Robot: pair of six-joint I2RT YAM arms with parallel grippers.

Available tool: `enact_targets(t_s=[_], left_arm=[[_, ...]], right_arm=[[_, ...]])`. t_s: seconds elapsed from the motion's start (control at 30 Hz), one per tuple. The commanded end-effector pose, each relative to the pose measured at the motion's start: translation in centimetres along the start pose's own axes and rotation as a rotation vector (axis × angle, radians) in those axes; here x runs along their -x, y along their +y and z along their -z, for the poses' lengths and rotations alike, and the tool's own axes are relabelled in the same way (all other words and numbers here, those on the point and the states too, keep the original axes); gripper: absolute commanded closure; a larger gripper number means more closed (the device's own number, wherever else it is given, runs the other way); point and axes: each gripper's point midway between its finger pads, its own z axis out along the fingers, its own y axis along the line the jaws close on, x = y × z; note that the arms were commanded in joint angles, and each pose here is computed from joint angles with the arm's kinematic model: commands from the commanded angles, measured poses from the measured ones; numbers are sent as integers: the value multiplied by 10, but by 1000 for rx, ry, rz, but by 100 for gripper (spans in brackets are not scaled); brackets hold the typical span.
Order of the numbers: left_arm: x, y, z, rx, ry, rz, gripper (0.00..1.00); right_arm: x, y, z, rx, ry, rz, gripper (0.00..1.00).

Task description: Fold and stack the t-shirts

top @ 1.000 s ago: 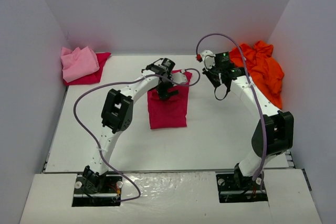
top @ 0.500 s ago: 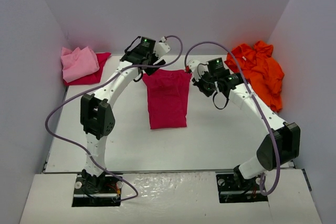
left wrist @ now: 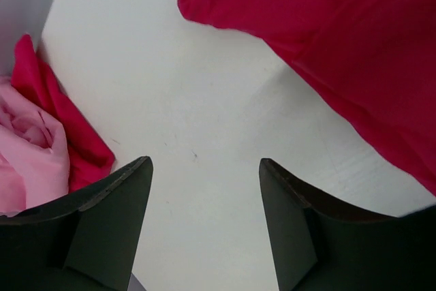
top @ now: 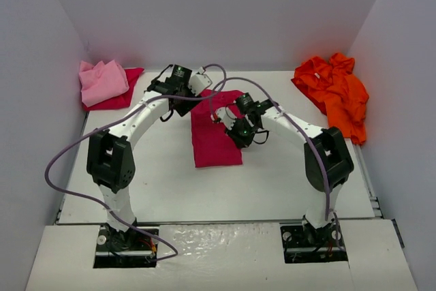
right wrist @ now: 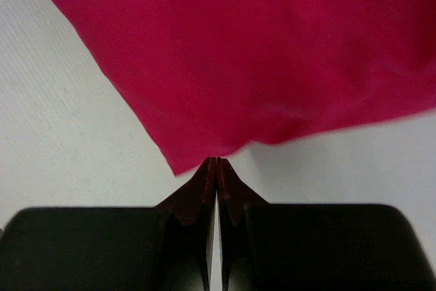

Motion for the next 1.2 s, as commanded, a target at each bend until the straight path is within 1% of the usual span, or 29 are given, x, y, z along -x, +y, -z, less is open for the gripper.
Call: enact_targets(t_s=[0.0,0.23,0.37,0.47,0.5,0.57,0.6,0.67,0.73,0.8,0.87,0.93,0.97,1.03,1.1,1.17], left_arm=[[5,14,40,46,-99,45,40],[-9,0,42,5,-90,51,41],[-14,-3,45,-1,-93,44,41],[-12,-2,48,4,-104,37,41],[-12,-2,49,5,-105,38,42],[-12,-2,49,5,-104,39,47],[-12,-2,49,4,-103,38,48],[-12,-2,50,5,-105,39,47],[-8,-4,52,-5,-140,50,46],[-3,-7,60,-20,-178,50,43],[0,-9,65,-38,-192,55,39],[6,-18,74,-98,-217,42,33],[5,-21,77,-116,-215,31,32],[6,-27,83,-140,-216,7,33],[3,-33,88,-159,-212,-13,33],[0,-38,89,-175,-205,-26,33]], right_arm=[[10,37,-26,110,55,51,100],[-20,53,-56,177,191,20,100],[-51,81,-58,259,305,68,100],[-71,99,-57,278,367,109,100],[-74,103,-57,281,377,120,100],[-75,109,-54,287,381,132,100],[-75,110,-53,290,383,132,100],[-74,110,-49,280,375,138,100],[-69,105,-46,254,360,153,100],[-56,92,-40,180,335,173,99],[-40,76,-29,89,292,187,91],[-17,54,-7,-32,236,192,62],[-8,45,8,-74,210,191,59],[5,28,36,-168,171,194,57],[21,10,76,-283,97,185,55],[35,-2,112,-358,6,164,50]])
